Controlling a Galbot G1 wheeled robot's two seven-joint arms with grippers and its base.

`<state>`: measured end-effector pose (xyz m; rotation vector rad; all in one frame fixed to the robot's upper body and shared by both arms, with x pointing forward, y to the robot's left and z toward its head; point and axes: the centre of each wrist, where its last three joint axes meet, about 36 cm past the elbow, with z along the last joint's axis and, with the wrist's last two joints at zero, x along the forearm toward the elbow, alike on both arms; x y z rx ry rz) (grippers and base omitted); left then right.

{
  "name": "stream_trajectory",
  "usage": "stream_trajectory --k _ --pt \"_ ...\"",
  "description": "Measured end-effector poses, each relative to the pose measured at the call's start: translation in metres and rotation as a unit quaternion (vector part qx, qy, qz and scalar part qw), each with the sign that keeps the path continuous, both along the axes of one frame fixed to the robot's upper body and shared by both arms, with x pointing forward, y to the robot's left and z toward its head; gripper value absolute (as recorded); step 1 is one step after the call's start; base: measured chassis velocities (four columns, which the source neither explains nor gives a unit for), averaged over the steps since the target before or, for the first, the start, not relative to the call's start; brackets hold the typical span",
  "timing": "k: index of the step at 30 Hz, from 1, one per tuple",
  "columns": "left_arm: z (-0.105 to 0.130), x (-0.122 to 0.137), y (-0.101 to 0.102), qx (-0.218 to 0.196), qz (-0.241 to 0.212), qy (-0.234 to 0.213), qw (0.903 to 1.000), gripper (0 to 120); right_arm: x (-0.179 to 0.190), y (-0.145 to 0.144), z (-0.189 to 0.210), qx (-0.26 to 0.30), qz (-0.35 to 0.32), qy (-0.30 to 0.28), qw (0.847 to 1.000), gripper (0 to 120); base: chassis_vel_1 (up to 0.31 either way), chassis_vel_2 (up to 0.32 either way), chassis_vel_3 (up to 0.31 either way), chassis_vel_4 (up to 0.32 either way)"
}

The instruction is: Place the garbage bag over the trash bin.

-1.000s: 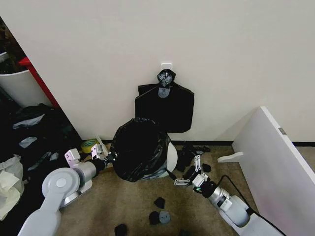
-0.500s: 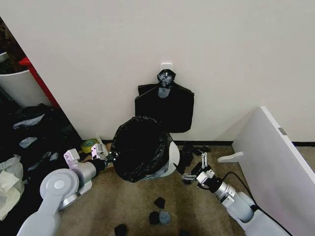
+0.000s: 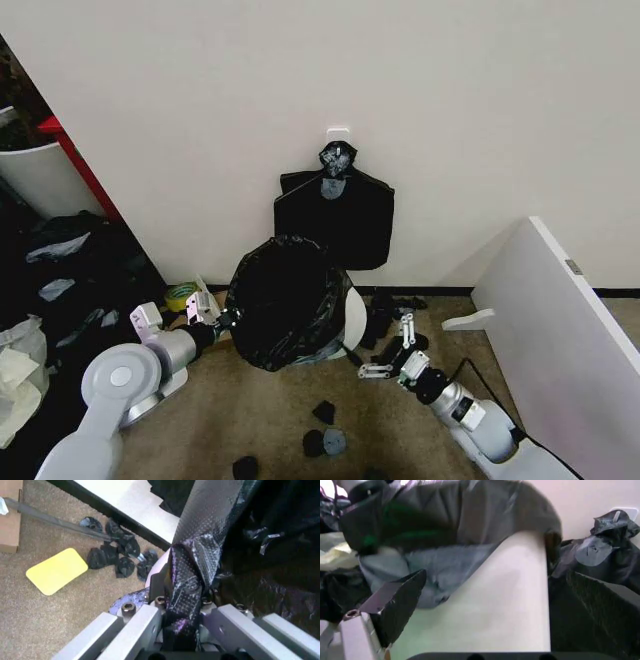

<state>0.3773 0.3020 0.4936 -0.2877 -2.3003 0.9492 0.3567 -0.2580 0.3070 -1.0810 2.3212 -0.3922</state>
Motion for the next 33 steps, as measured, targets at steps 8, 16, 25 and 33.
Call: stream_trajectory --k 8,16,25,33 --pt "0.004 -0.005 -0.004 -0.004 -0.002 -0.005 1.0000 0 0.004 -0.006 -0.011 -0.051 -0.039 -0.036 0.997 100 0.000 0.000 0.000 0.000" --pt "0.006 -0.006 -0.004 -0.003 -0.003 -0.007 1.0000 0 0.011 -0.021 -0.014 -0.092 -0.067 -0.065 0.991 100 0.000 0.000 0.000 0.000" --pt "-0.008 0.002 -0.003 0.016 0.010 -0.001 0.9998 0 0.010 -0.019 0.011 0.002 0.006 0.002 1.000 100 0.000 0.000 0.000 0.000" --pt "-0.036 -0.005 -0.029 0.090 -0.011 0.015 0.9958 0 0.021 -0.009 0.044 0.121 -0.040 -0.005 0.992 100 0.000 0.000 0.000 0.000"
